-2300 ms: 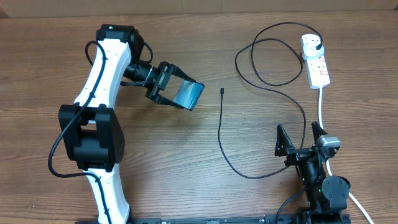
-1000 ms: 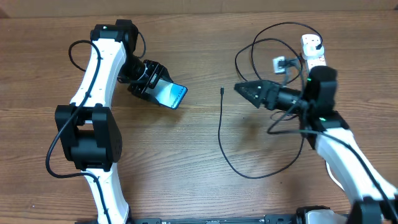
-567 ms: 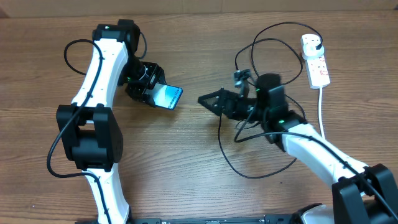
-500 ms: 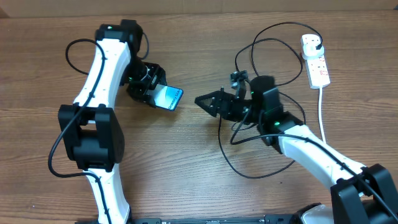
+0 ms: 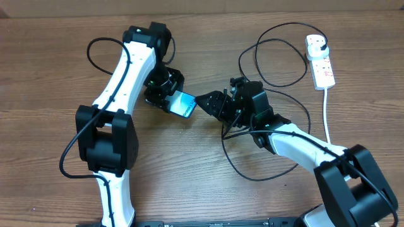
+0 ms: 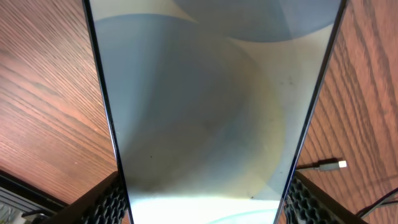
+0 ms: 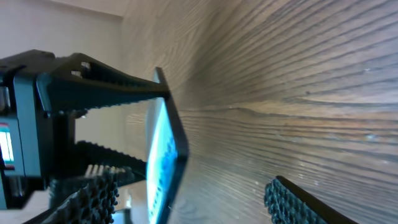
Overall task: Plug charger to phone and switch on socket
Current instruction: 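Move the right gripper toward the phone held by the left gripper, then close the right gripper on the phone edge and open the left gripper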
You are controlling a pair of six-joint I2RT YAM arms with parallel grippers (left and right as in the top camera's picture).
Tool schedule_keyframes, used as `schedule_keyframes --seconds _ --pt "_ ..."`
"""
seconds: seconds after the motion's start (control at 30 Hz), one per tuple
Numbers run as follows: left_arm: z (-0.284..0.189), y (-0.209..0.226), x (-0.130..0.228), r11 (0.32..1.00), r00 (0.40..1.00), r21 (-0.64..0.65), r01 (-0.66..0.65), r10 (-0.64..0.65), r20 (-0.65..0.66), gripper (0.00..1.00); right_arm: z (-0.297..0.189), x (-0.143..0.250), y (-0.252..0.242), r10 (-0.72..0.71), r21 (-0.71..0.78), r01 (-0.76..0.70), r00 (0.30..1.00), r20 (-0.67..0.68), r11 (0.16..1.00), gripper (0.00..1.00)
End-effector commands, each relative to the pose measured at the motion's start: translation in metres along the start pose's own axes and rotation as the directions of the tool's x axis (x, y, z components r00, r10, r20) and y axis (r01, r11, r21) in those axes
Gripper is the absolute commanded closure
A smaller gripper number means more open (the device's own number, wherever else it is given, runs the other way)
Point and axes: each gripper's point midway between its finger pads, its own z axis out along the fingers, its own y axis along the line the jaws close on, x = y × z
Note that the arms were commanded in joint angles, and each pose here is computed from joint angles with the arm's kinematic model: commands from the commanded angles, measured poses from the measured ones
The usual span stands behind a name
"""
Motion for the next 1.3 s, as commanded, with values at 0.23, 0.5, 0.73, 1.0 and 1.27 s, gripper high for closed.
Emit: schedule_keyframes --seconds 0.23,0.5,0.73,1.0,1.27 --pt "0.001 -0.011 0.027 1.000 1.000 0.017 0.009 -0.009 0.009 0.96 0.013 0.011 0.014 0.064 -0.036 -0.065 0.998 -0.028 0.997 0.36" --pt "0.002 -0.012 0.038 1.000 1.000 0.020 -0.005 0.006 -0.025 0.96 0.018 0.017 0.013 0.065 -0.009 -0.065 0.998 -0.003 0.998 0.43" --pt "0.004 -0.010 0.047 1.000 0.999 0.006 -0.024 0.025 -0.025 0.96 0.018 0.014 0.012 0.064 -0.002 -0.064 0.998 0.016 0.998 0.51" --pt "0.008 -0.010 0.060 0.998 0.998 -0.003 -0.058 0.058 -0.024 0.96 0.018 0.012 0.011 0.065 0.002 -0.065 0.998 0.026 0.998 0.55" --pt "0.010 -0.010 0.068 0.997 0.997 -0.008 -0.078 0.077 -0.023 0.96 0.018 0.010 0.010 0.065 0.007 -0.065 0.997 0.035 0.998 0.65"
